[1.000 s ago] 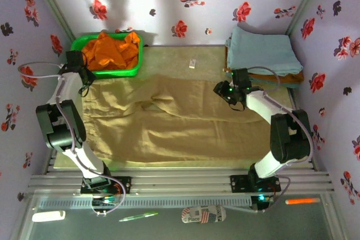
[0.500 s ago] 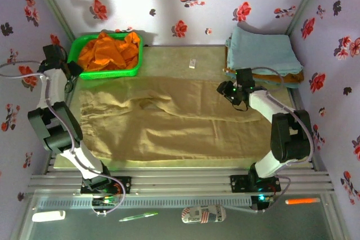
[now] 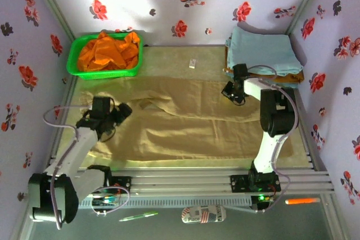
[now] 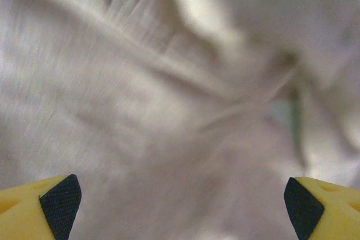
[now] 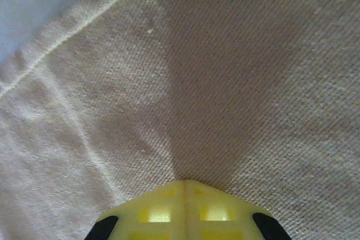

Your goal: Fold and stack the trousers

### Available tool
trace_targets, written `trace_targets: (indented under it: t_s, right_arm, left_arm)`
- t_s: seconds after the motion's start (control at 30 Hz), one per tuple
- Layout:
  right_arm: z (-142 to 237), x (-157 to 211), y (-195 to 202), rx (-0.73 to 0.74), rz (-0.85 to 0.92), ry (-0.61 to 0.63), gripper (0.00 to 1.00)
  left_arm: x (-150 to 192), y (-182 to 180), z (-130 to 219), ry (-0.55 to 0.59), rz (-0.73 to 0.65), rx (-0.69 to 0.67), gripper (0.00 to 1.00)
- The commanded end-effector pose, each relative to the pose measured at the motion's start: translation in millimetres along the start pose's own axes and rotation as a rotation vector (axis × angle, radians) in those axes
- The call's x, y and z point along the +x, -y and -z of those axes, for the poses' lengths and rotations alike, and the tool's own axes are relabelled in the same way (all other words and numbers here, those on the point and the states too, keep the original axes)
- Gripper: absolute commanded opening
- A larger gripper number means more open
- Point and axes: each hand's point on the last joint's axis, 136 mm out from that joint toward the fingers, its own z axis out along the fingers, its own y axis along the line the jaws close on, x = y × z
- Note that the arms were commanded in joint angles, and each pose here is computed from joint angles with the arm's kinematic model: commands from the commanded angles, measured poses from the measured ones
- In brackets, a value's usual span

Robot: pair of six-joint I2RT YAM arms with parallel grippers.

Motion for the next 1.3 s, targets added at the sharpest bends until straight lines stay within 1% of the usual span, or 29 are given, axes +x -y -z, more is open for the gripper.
trace_targets:
  t_s: [0.0, 0.1, 0.2, 0.33, 0.47, 0.63, 0.7, 0.77, 0.83, 0.93, 1.03, 1.07, 1.17, 1.23, 1.27]
  right_arm:
    - [-7.7, -0.1, 32.3, 0.128, -0.01, -0.038, 0.0]
    - [-10.8, -2.6, 45.0, 0.159, -0.024, -0.047, 0.0]
    - [-8.7, -7.8, 50.5, 0.19, -0.016, -0.047, 0.0]
    - [-5.6, -17.9, 54.0, 0.207, -0.011, -0.047, 0.0]
    - [-5.9, -30.4, 56.3, 0.203, -0.02, -0.049, 0.0]
    - [-5.9, -41.3, 51.5, 0.181, -0.021, -0.048, 0.0]
    - [-4.3, -43.5, 47.1, 0.165, -0.018, -0.045, 0.03]
    - [0.7, -46.6, 41.6, 0.147, -0.007, -0.038, 0.1]
    - [10.9, -48.4, 35.1, 0.127, 0.001, -0.028, 0.2]
    - [35.9, -47.4, 25.7, 0.081, 0.005, 0.004, 0.28]
    - [65.3, -38.8, 30.1, 0.073, -0.002, 0.06, 0.38]
    - [71.9, -34.6, 35.7, 0.086, -0.005, 0.072, 0.4]
    - [81.8, -19.3, 58.5, 0.134, -0.021, 0.086, 0.41]
    - [77.4, -9.7, 77.4, 0.168, -0.052, 0.067, 0.36]
    - [73.4, -5.4, 85.7, 0.18, -0.07, 0.052, 0.3]
  left_arm:
    - [13.2, -22.4, -8.0, 0.02, 0.15, -0.015, 0.96]
    - [26.6, -44.4, -15.9, 0.007, 0.201, -0.054, 0.97]
    - [31.6, -65.4, -23.2, 0.01, 0.248, -0.107, 0.98]
    - [25.0, -82.5, -23.4, 0.008, 0.306, -0.141, 0.97]
    - [15.9, -97.2, -19.3, 0.0, 0.381, -0.145, 0.97]
    - [8.8, -108.1, -9.9, -0.009, 0.421, -0.154, 0.96]
    - [7.3, -110.1, -6.1, -0.011, 0.436, -0.145, 0.96]
    - [3.9, -106.1, -1.7, -0.01, 0.43, -0.116, 0.96]
    - [-2.8, -98.2, 5.8, -0.002, 0.4, -0.096, 0.95]
    - [-19.8, -84.2, 21.5, 0.033, 0.345, -0.072, 0.95]
    - [-34.9, -63.0, 33.4, 0.053, 0.299, -0.01, 0.96]
    - [-38.0, -56.2, 35.8, 0.055, 0.284, 0.007, 0.96]
    - [-41.1, -33.0, 39.8, 0.052, 0.222, 0.059, 0.96]
    - [-38.8, -15.4, 37.2, 0.048, 0.18, 0.105, 0.96]
    - [-36.3, -8.1, 33.5, 0.041, 0.165, 0.122, 0.96]
